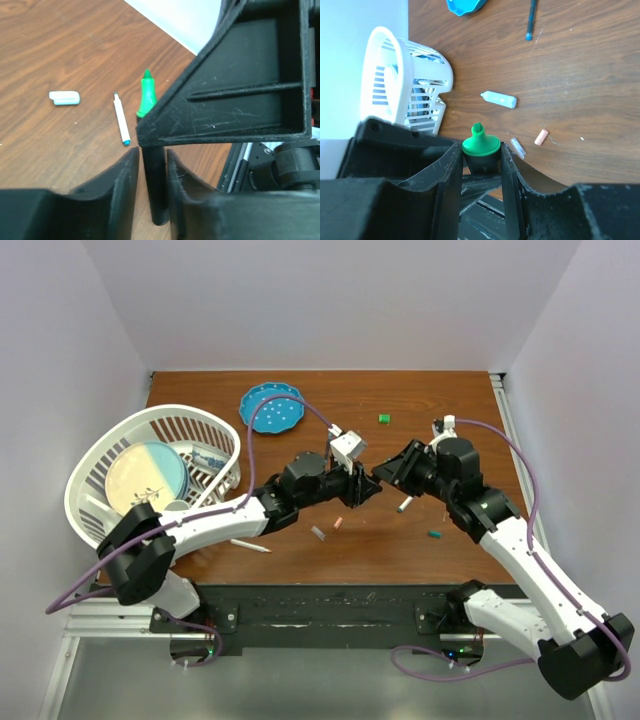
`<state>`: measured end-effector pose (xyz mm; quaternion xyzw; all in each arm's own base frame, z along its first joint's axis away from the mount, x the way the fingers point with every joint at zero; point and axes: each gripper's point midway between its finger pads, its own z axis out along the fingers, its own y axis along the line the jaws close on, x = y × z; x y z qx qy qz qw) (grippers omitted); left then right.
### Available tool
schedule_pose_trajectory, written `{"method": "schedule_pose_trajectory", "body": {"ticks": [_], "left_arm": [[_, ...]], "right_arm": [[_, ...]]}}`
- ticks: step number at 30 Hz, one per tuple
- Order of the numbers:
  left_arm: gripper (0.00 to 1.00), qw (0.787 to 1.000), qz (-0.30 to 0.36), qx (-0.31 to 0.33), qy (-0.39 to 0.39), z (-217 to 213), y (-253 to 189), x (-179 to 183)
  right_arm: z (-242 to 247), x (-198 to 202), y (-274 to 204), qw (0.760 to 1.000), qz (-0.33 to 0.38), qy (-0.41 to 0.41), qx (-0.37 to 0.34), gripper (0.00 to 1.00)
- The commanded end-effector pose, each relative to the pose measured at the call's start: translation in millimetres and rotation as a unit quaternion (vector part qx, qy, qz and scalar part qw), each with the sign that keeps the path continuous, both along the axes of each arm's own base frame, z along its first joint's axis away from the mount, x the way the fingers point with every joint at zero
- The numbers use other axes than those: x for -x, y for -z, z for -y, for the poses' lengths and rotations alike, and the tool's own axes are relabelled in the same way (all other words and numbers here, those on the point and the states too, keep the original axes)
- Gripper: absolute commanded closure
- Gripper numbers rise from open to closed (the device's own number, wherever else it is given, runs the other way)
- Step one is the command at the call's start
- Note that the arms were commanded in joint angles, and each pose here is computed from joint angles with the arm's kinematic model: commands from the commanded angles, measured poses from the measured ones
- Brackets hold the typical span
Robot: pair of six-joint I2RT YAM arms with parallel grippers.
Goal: Insert the pens into the pen caps
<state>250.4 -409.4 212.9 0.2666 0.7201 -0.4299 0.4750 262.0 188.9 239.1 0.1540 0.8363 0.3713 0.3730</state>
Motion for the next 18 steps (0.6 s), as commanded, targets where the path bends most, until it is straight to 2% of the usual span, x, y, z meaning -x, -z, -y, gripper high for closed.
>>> {"method": "schedule_pose_trajectory", "body": {"ticks": [1, 2, 3, 5, 6, 9, 11, 12, 13, 15, 18], "left_arm": [[0.88, 0.999, 0.025, 0.014, 0.025, 8.7, -19.6, 2.9], [0.95, 0.999, 0.025, 0.014, 0.027, 8.0, -21.1, 3.5], [1.00, 0.999, 0.023, 0.012, 0.028, 5.6, -22.4, 5.9], [1.00, 0.999, 0.025, 0.006, 0.025, 1.6, -23.4, 6.8], [1.00, 1.000, 0.022, -0.004, 0.013, -4.7, -22.8, 5.7], [1.00, 0.999, 0.024, -0.032, -0.008, -21.9, -23.7, 1.5], [1.00, 0.998, 0.015, -0.061, -0.025, -38.8, -16.9, -3.6], [1.00, 0.997, 0.018, -0.066, -0.040, -48.0, -21.9, -5.7], [1.00, 0.996, 0.019, -0.075, -0.053, -57.0, -22.8, -10.7], [1.00, 0.991, 0.012, -0.104, -0.080, -78.5, -23.1, -9.7], [1.00, 0.988, 0.022, -0.117, -0.098, -100.4, -38.5, -3.3]], "right_arm": [[-13.0, -1.3, -25.5, 0.998, 0.036, -0.026, -0.037, 0.91], [-16.5, -2.7, -31.4, 0.997, 0.049, -0.035, -0.041, 0.85], [-19.4, -2.5, -35.5, 0.996, 0.060, -0.051, -0.035, 0.72], [-16.9, -5.9, -37.5, 0.995, 0.079, -0.061, -0.005, 0.59], [-17.4, -9.8, -45.8, 0.994, 0.093, -0.065, 0.002, 0.47], [-13.4, -21.7, -67.4, 0.986, 0.143, -0.069, 0.043, 0.32], [-5.3, -38.5, -66.7, 0.982, 0.157, -0.056, 0.095, 0.27], [-1.4, -46.4, -82.5, 0.978, 0.175, -0.044, 0.109, 0.26], [4.2, -62.0, -74.0, 0.976, 0.167, -0.032, 0.139, 0.25], [10.6, -79.3, -84.2, 0.962, 0.196, -0.033, 0.188, 0.25], [15.6, -120.5, -70.4, 0.952, 0.189, -0.031, 0.239, 0.25]]}}
